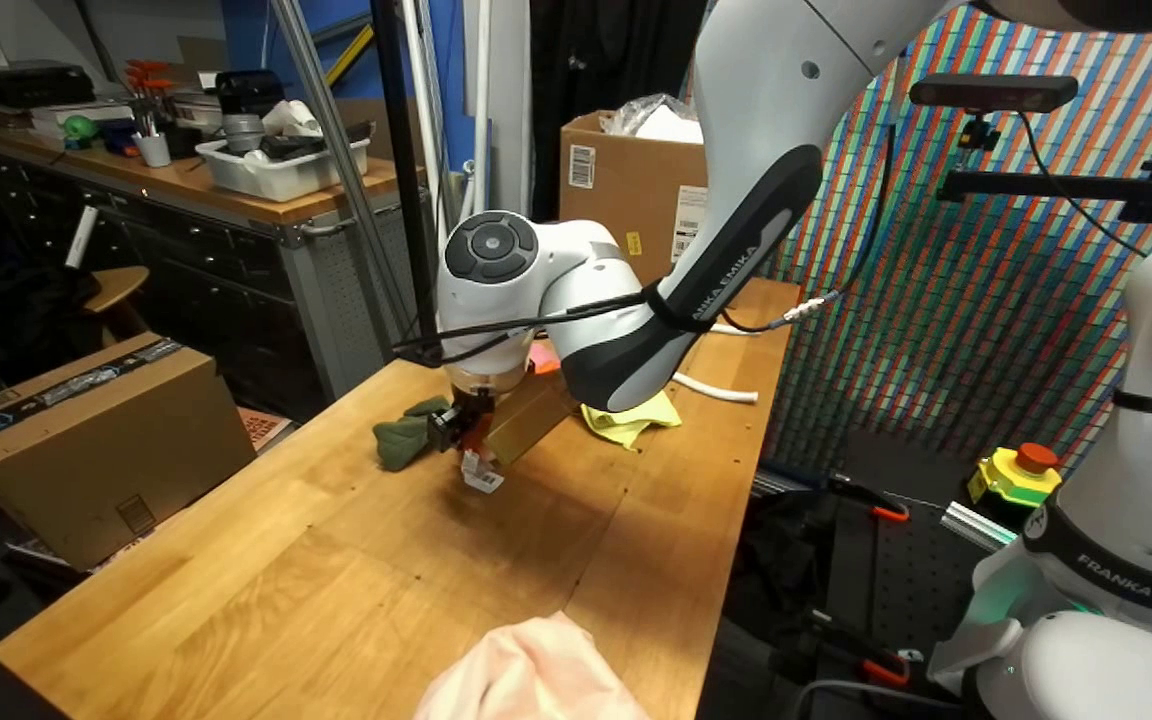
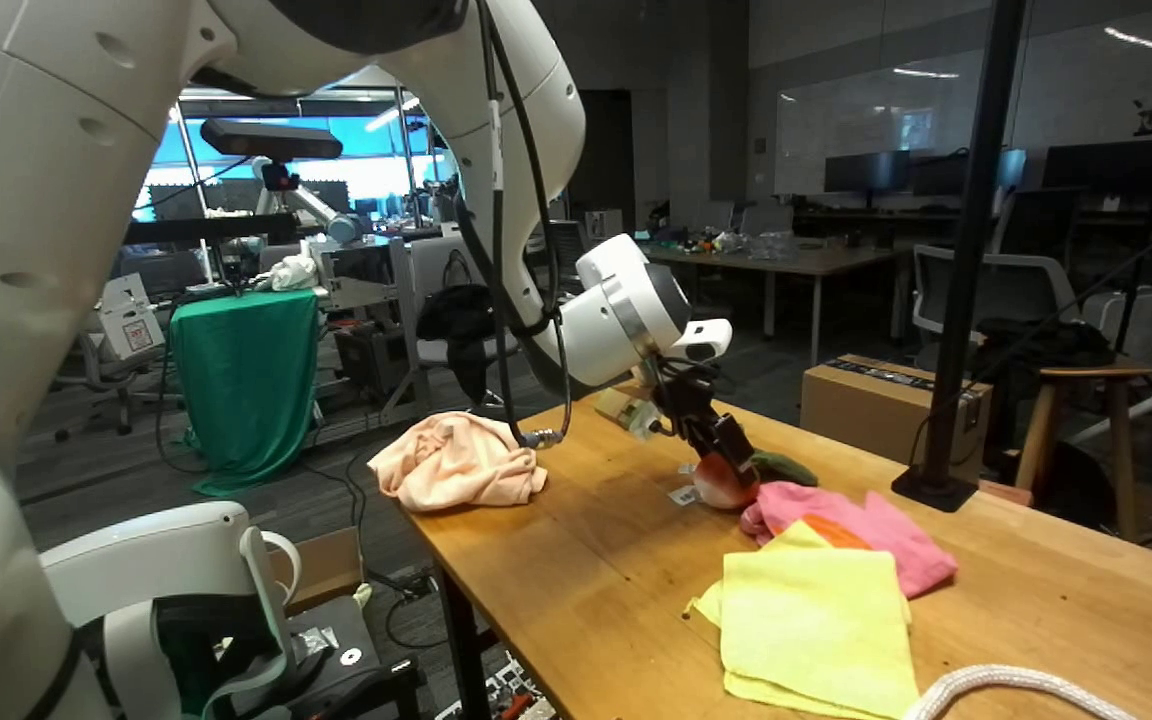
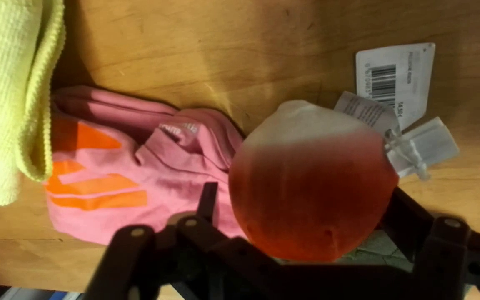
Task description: Separate the clothes, rope and plush toy on the table
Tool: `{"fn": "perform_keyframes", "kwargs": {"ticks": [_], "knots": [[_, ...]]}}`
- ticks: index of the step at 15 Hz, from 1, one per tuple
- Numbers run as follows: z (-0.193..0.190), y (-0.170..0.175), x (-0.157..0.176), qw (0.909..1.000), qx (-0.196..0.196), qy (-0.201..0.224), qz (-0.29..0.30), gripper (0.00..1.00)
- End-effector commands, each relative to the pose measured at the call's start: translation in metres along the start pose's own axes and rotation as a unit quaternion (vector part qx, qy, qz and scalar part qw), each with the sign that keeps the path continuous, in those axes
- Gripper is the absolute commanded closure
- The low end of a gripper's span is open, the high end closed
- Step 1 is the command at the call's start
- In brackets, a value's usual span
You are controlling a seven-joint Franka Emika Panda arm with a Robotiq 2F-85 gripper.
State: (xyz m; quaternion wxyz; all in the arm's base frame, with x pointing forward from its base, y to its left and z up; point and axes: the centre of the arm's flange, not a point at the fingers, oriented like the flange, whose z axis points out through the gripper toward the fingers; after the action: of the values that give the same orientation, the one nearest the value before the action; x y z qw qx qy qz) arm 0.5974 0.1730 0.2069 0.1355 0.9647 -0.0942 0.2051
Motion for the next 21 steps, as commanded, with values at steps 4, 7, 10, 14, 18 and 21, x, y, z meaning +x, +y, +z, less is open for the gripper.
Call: {"fn": "perform_keyframes", "kwargs": {"ticks": [4, 7, 10, 14, 18, 21], "knots": [[0.005, -0.002, 0.007, 0.9999, 0.006, 0.009, 0.007, 0.58], [0.001, -0.002, 0.005, 0.9999, 0.007, 0.011, 0.008, 0.79], [-0.003, -0.001, 0.004, 0.9997, 0.009, 0.015, 0.016, 0.94], [-0.014, 0.001, 0.004, 0.9991, 0.018, 0.023, 0.031, 0.92], [-0.030, -0.005, 0.005, 0.9962, 0.053, 0.025, 0.064, 0.92], [-0.041, -0.012, 0.007, 0.9904, 0.089, 0.019, 0.104, 0.92]]}}
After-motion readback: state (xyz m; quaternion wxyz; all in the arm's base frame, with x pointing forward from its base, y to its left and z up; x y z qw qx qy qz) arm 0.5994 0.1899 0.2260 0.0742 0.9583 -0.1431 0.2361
